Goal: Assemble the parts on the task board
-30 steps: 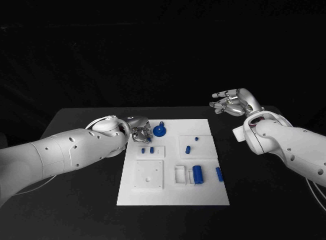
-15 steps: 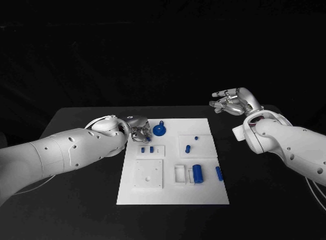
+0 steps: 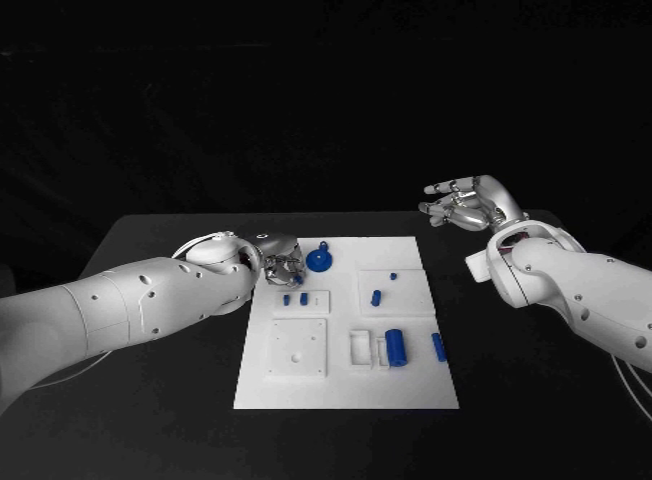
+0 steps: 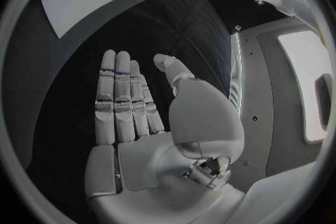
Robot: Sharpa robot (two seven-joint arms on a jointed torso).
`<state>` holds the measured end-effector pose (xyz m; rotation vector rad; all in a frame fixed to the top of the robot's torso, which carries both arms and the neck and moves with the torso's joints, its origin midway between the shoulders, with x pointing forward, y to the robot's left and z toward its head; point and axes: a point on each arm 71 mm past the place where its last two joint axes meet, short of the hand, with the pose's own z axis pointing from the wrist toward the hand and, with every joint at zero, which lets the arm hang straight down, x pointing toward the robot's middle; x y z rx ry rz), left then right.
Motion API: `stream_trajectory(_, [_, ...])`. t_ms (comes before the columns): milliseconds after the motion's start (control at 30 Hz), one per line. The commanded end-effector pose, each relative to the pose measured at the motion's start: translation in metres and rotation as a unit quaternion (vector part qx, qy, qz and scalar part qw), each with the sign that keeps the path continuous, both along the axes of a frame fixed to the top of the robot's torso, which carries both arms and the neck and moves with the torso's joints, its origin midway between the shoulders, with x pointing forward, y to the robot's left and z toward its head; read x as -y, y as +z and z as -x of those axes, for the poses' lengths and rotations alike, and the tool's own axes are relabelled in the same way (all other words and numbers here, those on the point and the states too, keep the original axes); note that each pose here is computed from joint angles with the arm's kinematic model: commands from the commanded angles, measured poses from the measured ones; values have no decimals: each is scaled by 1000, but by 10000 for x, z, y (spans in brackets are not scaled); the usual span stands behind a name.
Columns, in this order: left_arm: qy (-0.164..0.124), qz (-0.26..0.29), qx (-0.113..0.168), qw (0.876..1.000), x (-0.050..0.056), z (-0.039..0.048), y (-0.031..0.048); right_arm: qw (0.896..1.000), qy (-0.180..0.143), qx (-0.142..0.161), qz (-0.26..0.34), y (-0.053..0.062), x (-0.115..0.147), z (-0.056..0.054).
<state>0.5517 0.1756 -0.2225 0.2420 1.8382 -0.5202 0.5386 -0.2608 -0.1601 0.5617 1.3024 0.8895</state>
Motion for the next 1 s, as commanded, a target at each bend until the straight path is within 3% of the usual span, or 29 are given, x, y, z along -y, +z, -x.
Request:
stream_trajectory(33, [-7, -2, -12, 1000, 26, 20, -30, 1000, 9, 1, 2, 1, -19, 3])
stream_trajectory(633, [2, -15, -25, 1000, 13, 20, -80, 1000, 8, 0, 2, 0, -13, 4])
stream_trajectory(1000, [7, -9, -11, 1000, -20, 18, -66, 1000, 8, 0, 2, 0, -7, 5])
